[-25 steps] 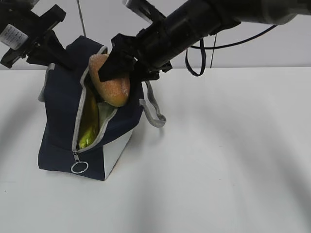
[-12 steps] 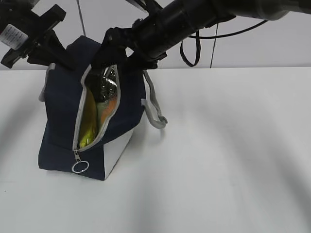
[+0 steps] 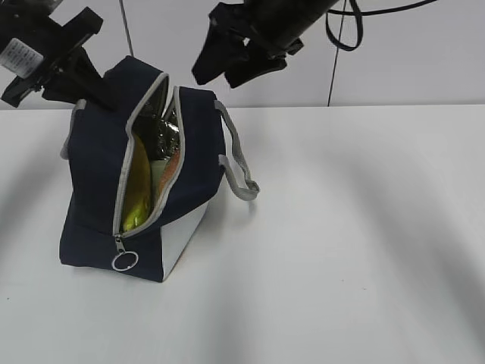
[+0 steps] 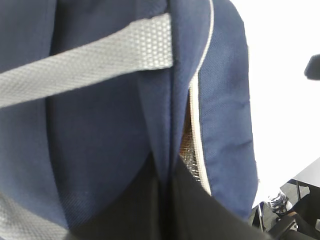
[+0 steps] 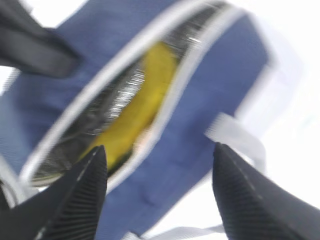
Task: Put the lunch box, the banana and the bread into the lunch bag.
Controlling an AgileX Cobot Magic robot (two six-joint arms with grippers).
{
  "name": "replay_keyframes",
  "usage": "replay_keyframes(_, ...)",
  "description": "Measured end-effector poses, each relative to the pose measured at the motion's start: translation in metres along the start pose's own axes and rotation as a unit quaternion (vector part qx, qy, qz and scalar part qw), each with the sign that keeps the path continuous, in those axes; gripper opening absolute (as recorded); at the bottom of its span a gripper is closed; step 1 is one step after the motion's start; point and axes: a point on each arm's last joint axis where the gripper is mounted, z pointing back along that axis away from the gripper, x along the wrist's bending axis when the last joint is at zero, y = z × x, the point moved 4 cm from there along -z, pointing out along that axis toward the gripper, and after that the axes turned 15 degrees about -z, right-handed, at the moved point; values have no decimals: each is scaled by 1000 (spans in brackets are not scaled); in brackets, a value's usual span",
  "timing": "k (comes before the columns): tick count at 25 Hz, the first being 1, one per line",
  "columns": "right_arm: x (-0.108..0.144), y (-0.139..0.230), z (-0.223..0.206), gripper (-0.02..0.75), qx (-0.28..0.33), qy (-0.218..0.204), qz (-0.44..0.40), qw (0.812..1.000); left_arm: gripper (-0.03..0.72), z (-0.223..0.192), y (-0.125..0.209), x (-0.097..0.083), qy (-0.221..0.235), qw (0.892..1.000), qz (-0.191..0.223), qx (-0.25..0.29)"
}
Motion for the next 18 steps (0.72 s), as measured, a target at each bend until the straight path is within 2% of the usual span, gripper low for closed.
replay_keyframes(3,-8,1,2,468,6,24,-26,999,-3,0,0,0,0,1000,0,0)
replay_keyframes(18,-17,15,-26,457,43,12,-100,994,-3,0,0,0,0,1000,-1,-1)
